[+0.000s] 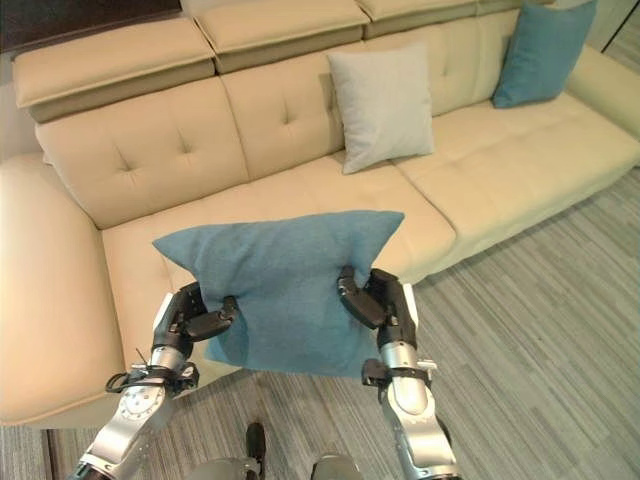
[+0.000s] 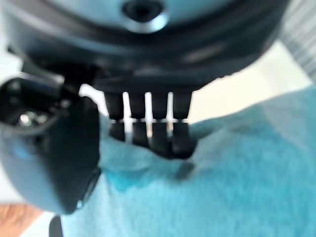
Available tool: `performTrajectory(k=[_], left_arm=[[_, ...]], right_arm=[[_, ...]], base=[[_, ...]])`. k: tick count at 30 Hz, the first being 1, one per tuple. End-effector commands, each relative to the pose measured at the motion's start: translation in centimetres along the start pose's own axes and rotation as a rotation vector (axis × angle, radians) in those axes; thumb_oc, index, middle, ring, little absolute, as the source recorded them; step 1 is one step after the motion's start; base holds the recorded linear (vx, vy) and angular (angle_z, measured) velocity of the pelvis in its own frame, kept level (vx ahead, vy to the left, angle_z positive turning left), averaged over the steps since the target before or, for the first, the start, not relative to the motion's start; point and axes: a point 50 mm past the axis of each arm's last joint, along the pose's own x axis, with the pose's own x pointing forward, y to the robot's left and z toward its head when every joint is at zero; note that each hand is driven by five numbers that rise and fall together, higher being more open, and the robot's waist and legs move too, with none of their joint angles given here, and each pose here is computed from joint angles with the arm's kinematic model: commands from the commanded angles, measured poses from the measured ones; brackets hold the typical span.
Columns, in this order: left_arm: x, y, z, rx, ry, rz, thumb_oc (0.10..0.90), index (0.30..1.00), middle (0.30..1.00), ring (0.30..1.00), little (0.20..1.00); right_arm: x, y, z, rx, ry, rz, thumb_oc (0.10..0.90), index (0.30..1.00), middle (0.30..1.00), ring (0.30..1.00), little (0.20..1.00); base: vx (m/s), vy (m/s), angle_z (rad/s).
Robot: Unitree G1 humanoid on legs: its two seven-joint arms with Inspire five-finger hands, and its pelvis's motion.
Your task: Pick up all the scattered cushions and arrange them neatly on the sofa.
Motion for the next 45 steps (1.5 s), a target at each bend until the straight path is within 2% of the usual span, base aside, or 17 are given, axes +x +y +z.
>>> performTrajectory(k=[1,23,32,45], left_arm=[[0.8,-2.7,5.8,-0.046,-0.32,-0.134,0.4,0.3,0.3,0.3,0.3],[1.1,-4.1,5.6,-0.147,-0.296,-0.188,0.4,0.3,0.3,0.3,0.3],[0.8,-4.0,5.5,-0.127,-0.289,-0.204,0.4,0.3,0.3,0.3,0.3],[0.6,-2.3,5.5,-0.056,-0.295,-0.153,0.4,0.3,0.3,0.3,0.3]], right_arm=[[1.6,1.4,7.1,0.076,-0.38,0.076,0.4,0.3,0.3,0.3,0.3],[1.5,-0.5,6.2,0.058,-0.329,0.022,0.4,0.3,0.3,0.3,0.3],[1.4,-0.5,6.0,0.047,-0.327,-0.004,0.4,0.3,0.3,0.3,0.3],[1.6,0.8,6.3,0.064,-0.34,0.042,0.4,0.3,0.3,0.3,0.3]], base=[[0.1,-0.019,0.14],[0.14,-0.093,0.29],[0.23,0.131,0.17],[0.12,0.155,-0.09]])
